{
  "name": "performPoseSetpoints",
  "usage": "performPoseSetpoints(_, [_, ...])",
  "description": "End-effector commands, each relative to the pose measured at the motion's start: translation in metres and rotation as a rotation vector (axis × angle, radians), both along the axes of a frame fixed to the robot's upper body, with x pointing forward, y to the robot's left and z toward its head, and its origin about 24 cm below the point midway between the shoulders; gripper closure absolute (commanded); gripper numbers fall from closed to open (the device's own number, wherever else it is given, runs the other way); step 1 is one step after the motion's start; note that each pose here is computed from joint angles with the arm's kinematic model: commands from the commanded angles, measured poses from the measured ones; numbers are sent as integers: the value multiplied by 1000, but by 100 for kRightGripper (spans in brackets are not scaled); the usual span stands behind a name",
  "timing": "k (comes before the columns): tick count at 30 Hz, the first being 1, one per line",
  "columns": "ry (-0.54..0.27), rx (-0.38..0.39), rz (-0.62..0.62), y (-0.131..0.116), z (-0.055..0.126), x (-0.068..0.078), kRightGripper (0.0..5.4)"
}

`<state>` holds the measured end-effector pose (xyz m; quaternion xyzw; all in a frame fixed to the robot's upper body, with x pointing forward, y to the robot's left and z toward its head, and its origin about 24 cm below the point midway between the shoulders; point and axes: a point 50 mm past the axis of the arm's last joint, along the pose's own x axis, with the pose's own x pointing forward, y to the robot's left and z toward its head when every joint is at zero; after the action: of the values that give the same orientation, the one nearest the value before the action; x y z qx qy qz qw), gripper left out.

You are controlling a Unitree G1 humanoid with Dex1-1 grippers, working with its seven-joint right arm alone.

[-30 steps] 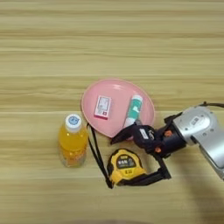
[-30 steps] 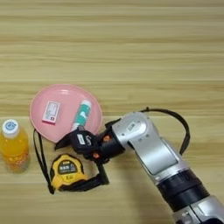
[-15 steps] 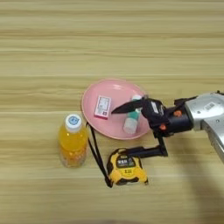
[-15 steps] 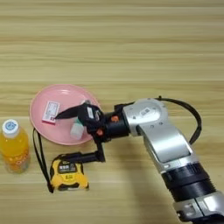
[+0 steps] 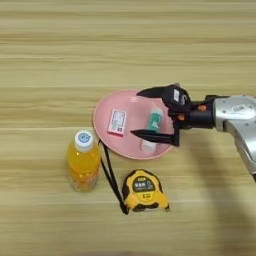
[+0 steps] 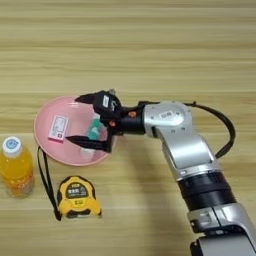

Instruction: Move the objects on the table

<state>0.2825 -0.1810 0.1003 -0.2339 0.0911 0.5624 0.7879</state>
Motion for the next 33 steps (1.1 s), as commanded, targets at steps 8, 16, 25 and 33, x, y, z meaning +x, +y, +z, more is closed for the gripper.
performPoseSetpoints(8, [-93,-101,-103,-11,19,18,4])
performPoseSetpoints(16, [-45,-158,-137,-15,9,18,4])
performPoseSetpoints(25, [-8,-196,-148,-18,2,16,4])
performPoseSetpoints(33, [8,-235,-126,-21,-2,12,4])
